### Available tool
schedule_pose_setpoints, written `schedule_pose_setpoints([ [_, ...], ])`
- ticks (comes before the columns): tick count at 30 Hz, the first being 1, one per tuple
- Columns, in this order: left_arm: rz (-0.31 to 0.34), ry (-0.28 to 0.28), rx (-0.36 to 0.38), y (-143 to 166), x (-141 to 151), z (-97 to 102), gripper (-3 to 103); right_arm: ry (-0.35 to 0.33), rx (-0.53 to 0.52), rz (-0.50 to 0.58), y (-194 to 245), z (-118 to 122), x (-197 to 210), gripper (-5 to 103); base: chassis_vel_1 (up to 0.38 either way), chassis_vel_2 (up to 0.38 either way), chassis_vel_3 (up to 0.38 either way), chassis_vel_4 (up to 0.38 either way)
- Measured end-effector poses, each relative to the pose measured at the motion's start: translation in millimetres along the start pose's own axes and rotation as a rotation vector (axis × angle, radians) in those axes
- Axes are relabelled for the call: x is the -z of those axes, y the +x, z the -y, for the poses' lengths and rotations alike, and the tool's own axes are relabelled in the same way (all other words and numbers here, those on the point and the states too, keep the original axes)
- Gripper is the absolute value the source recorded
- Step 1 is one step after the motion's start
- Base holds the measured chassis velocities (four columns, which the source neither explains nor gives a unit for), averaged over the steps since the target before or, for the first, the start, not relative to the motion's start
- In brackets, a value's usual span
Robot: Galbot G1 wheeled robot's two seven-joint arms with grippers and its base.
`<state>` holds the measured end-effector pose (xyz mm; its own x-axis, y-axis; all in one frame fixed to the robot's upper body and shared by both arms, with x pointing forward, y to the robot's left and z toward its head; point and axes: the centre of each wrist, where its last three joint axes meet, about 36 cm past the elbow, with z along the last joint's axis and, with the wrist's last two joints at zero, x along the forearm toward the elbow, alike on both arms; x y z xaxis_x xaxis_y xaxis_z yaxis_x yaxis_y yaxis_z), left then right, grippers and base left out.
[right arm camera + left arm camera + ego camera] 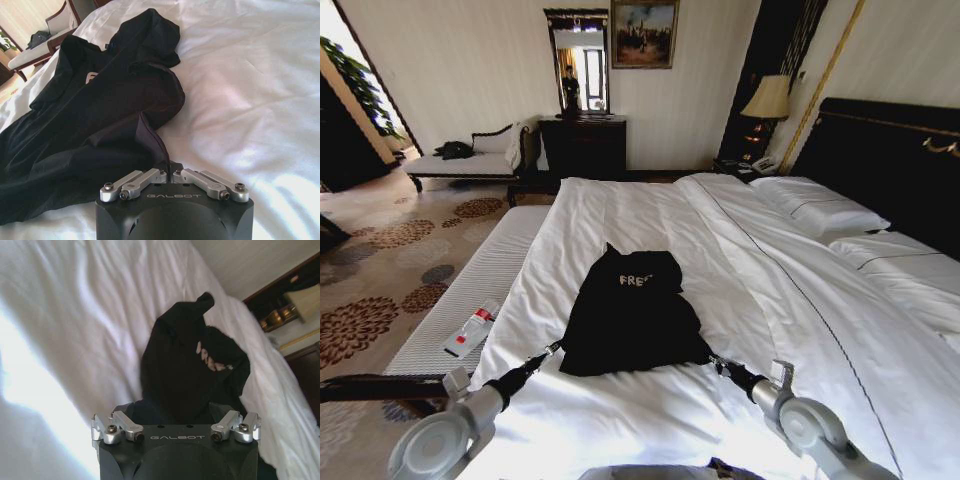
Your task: Fold the clothes on the bed.
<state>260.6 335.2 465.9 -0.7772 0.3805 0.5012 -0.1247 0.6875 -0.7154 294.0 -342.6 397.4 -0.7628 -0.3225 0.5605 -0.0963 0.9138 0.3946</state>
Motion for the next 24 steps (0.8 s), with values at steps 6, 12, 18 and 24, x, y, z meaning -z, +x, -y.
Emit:
schedule_pose_setpoints([
  [6, -0.018, -0.013, 0.053, 3.4, 3.9, -11.4, 86, -0.002, -0.002, -0.002, 0.0, -0.3, -1.1, 1, 0.0, 0.0, 0.0, 0.0],
  [12, -0.02, -0.026, 0.062, -15.2, 3.7, -14.5, 92, -0.006, 0.0, -0.013, -1.9, -2.2, -5.8, 1, 0.0, 0.0, 0.0, 0.0],
  [18, -0.052, -0.057, 0.046, -42.4, 7.1, -9.8, 92, -0.005, 0.002, -0.016, -3.6, -3.6, -6.7, 1, 0.0, 0.0, 0.0, 0.0],
  [24, -0.108, -0.09, 0.077, -53.2, -2.1, -15.8, 91, -0.005, -0.005, -0.013, -3.8, -0.7, -4.0, 1, 0.0, 0.0, 0.0, 0.0],
])
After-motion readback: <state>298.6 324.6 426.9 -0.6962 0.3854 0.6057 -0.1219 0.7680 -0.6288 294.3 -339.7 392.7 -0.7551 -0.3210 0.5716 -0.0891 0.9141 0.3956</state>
